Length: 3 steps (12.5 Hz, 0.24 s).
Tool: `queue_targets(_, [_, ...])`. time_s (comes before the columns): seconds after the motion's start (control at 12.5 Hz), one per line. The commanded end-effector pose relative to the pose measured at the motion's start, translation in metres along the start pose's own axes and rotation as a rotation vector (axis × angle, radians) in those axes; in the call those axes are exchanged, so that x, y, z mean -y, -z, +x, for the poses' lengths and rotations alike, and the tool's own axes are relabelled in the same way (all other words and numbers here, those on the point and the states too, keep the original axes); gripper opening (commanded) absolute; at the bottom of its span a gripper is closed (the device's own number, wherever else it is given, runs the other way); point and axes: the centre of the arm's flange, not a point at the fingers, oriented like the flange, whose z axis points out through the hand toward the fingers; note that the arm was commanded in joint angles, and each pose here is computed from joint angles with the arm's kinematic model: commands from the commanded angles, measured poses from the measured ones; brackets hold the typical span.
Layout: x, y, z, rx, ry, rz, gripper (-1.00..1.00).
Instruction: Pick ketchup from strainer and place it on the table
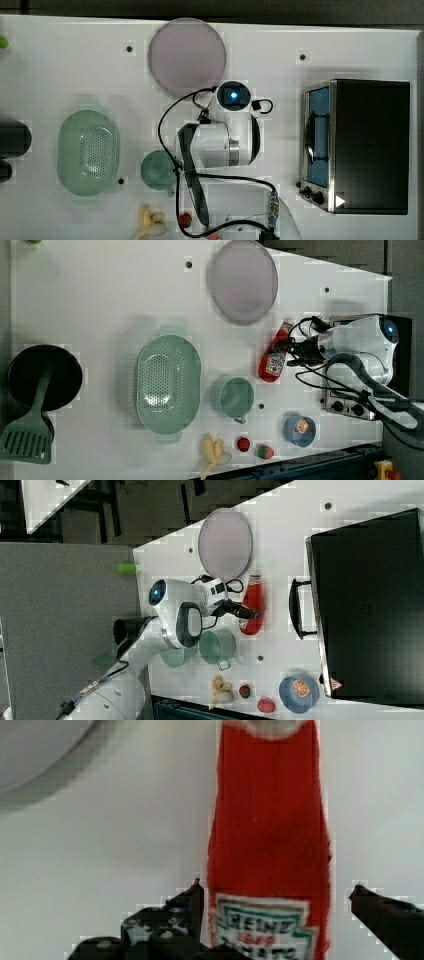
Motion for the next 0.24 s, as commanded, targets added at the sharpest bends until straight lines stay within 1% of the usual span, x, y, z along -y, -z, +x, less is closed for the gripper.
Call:
queue_targets(0.08, [-0.003, 0.098, 0.019, -0.168, 0.011, 0.015, 1.00])
queue_targets(0.16, [-0.001, 0.132, 0.020, -0.201, 0.004, 0.012, 1.00])
queue_targets(0.24, [0.001, 0.166, 0.018, -0.213, -0.018, 0.008, 1.00])
